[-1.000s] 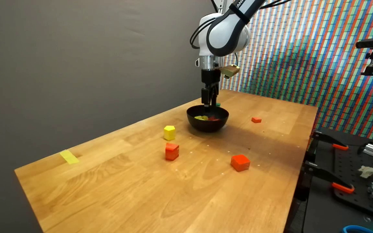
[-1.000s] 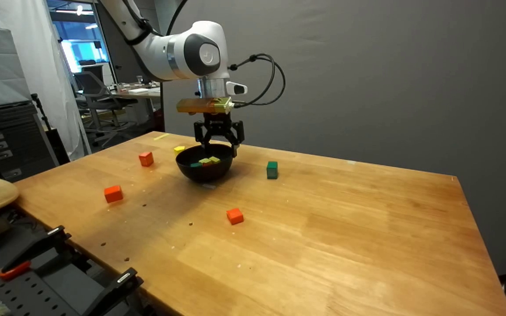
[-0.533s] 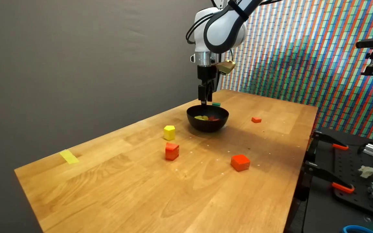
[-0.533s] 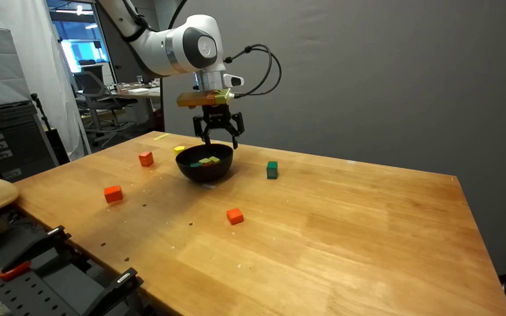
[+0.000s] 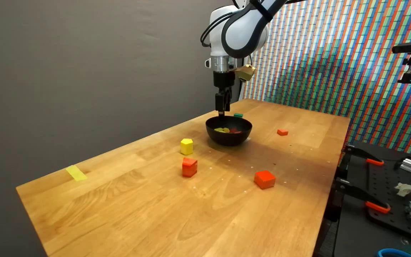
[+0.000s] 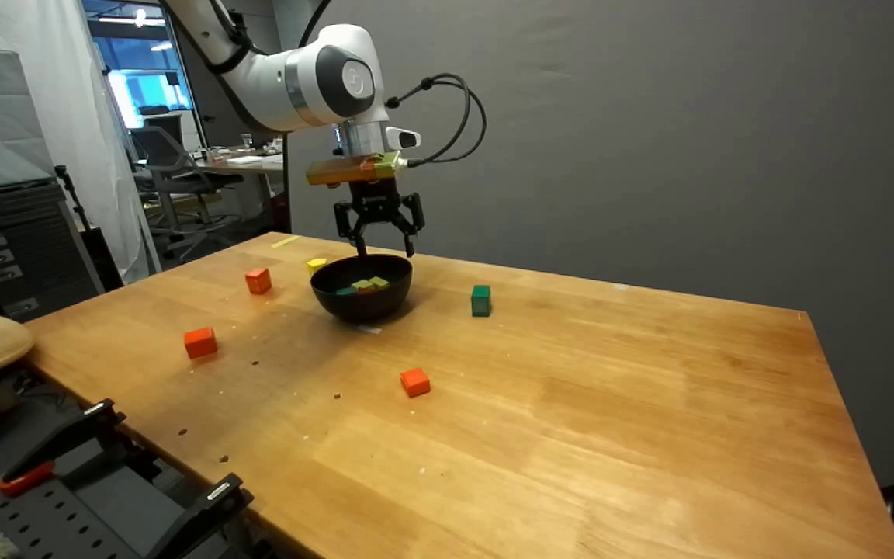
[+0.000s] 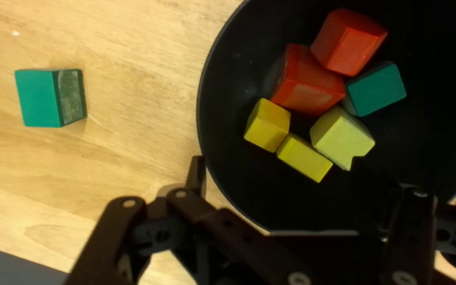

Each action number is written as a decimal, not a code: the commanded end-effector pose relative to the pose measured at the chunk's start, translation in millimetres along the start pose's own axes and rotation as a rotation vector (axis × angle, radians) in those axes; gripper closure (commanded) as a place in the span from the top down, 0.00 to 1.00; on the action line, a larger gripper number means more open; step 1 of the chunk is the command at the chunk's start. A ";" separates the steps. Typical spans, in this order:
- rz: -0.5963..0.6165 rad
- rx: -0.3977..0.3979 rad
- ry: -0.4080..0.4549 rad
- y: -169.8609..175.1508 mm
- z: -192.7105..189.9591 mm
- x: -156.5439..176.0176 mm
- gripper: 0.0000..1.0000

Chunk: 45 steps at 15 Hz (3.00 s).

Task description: Remove the cubes from the bowl

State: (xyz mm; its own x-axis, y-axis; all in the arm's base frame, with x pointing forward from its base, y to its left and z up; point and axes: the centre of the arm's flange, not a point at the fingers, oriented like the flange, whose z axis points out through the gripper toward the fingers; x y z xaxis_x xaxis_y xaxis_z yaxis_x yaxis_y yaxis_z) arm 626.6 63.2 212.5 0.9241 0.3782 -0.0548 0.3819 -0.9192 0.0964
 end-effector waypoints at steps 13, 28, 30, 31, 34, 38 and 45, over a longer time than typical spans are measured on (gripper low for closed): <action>-0.025 0.153 -0.124 -9.0 34.9 -23.2 0.86; -0.022 0.211 -0.116 -10.7 51.3 -18.0 0.67; -0.026 0.199 -0.102 -10.1 45.2 -13.8 0.66; -0.026 0.193 -0.094 -9.3 41.7 -12.0 0.65; -0.026 0.170 -0.065 -5.4 26.9 -8.9 0.67; -0.012 0.151 -0.016 2.3 6.6 -6.6 0.71; 0.003 0.184 -0.036 7.2 19.7 -4.1 0.78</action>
State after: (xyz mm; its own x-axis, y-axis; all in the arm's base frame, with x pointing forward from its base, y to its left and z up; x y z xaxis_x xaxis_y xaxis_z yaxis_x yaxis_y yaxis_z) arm 621.0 57.2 195.1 0.9212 0.3773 -0.0952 0.3727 -0.9258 -0.0634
